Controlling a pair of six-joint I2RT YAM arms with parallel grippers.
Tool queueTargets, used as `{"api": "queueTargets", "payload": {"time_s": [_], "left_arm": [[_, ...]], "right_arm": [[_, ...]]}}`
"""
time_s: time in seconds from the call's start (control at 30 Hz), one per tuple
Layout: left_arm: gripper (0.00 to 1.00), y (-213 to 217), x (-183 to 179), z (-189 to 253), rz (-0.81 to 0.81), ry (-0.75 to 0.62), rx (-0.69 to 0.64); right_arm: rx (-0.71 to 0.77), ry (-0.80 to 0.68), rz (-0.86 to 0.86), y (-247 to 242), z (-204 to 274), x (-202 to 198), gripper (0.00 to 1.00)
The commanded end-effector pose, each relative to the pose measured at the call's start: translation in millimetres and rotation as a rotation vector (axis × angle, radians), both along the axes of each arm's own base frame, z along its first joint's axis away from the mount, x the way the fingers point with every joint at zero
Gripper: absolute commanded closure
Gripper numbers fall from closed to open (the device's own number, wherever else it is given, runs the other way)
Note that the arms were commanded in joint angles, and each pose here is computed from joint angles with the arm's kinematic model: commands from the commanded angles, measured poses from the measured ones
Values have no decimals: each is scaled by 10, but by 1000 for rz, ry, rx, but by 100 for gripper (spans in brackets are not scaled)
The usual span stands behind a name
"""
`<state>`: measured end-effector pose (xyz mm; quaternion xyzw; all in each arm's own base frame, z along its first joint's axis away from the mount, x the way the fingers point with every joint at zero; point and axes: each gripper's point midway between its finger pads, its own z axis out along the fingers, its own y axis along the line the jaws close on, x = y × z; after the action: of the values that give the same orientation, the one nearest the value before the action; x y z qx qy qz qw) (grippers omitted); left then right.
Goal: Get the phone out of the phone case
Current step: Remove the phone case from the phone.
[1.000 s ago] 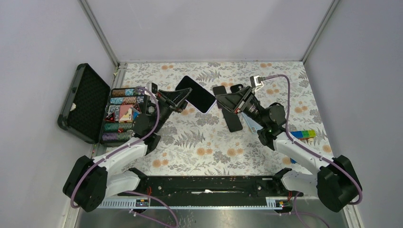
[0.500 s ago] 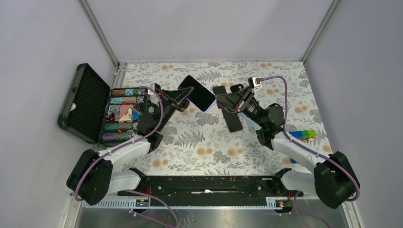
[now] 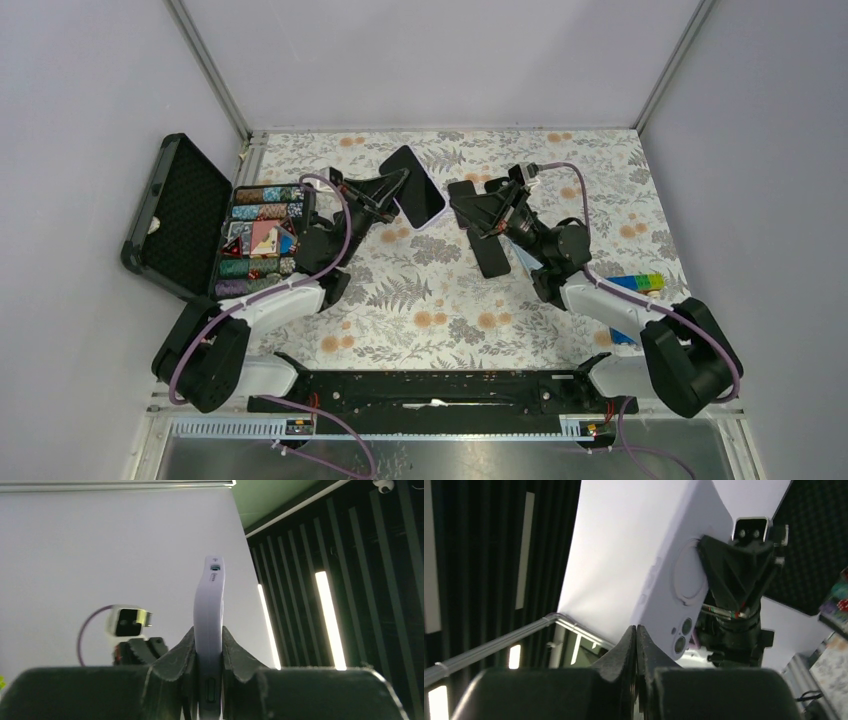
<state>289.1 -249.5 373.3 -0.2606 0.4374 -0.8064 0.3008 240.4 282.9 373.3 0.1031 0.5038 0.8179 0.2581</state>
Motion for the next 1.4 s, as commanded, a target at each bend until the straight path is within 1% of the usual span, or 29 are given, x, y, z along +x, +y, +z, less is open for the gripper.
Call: {"api": "queueTargets", "payload": {"time_s": [0.0,0.13,0.27,0.3,0.33,0.4,0.5,0.57,0.63,0.67,0.73,0.83,0.97,1.1,1.27,1.37], "left_arm": [[100,137,-484,881,-64,-271,-188],[100,196,-594,1023,-31,-340,-179],[100,231,-584,987,-1,-335,-168],[100,240,-576,976,7,-335,-164],[100,244,-559,959,19,-333,-153],[100,230,-515,928,38,-323,-123],[100,211,-456,885,79,-319,-70],[100,198,-407,842,106,-308,-32],[100,180,-366,793,122,-295,0],[100,178,-355,783,131,-294,12],[100,165,-336,747,135,-282,30],[100,167,-340,733,135,-280,31],[100,159,-345,698,128,-274,31],[100,153,-348,662,122,-268,31],[100,146,-364,640,111,-264,23],[100,136,-365,631,106,-263,21]], "right_arm": [[33,115,126,78,-117,-79,100],[42,178,131,83,-236,-26,100],[-3,109,57,58,-249,-11,100],[-29,74,29,46,-249,-18,94],[-77,24,2,63,-285,-22,83],[-194,-76,-63,93,-394,-27,67],[-369,-280,-166,169,-568,-154,52],[-488,-417,-197,276,-685,-295,43],[-559,-541,-202,385,-742,-449,37],[-569,-596,-208,425,-741,-514,36],[-546,-665,-224,489,-680,-613,34],[-512,-747,-312,542,-580,-646,33],[-410,-755,-427,519,-362,-569,32],[-333,-749,-477,516,-194,-528,32],[-301,-733,-563,427,-51,-446,33],[-293,-755,-572,441,7,-447,33]]}}
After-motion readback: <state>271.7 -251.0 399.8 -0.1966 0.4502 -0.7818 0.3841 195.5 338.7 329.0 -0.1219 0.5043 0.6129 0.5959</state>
